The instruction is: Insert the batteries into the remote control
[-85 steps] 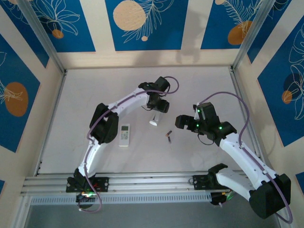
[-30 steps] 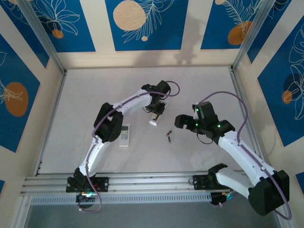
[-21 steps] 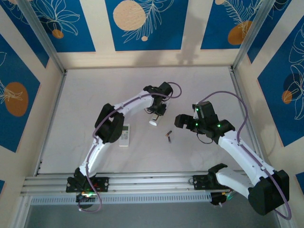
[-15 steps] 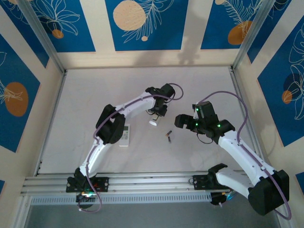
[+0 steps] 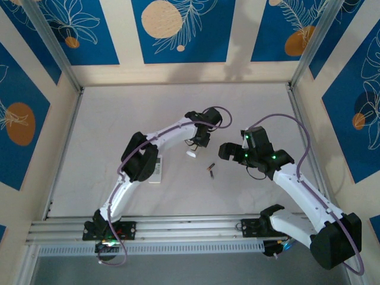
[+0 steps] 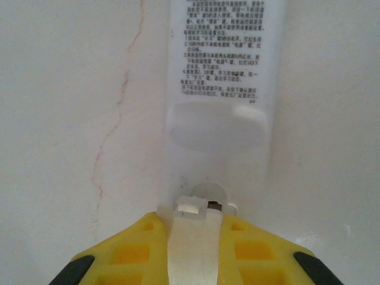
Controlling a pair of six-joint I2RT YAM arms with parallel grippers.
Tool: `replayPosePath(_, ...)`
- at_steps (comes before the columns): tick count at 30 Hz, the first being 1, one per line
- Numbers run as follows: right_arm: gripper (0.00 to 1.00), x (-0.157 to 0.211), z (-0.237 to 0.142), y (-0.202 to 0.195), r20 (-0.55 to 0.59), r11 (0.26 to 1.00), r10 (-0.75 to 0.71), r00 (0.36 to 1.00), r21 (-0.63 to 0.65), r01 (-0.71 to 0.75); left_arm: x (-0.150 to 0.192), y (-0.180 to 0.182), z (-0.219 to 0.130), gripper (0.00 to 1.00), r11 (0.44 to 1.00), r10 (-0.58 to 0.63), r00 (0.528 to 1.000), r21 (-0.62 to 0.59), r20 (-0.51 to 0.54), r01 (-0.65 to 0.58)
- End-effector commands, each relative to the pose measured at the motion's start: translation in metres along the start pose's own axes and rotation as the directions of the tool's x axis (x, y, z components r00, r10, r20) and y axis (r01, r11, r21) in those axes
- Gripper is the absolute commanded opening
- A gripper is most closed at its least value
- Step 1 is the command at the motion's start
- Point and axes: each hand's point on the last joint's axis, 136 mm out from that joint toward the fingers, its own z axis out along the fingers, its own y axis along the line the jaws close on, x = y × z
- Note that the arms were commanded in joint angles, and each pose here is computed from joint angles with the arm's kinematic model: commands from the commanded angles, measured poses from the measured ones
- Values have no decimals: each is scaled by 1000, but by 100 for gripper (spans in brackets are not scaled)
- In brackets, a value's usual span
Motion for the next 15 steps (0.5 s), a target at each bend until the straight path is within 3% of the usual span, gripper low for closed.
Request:
replayPosePath(1, 98, 3, -4, 0, -8, 1000, 17, 1000, -9, -17, 2, -5, -12, 16, 1000, -14, 1000, 12, 11, 14)
replayPosePath(15, 98, 5, -5, -2, -9, 1000, 25, 1000, -14, -25, 9, -13, -6, 16, 999, -10, 1000, 34, -12, 10)
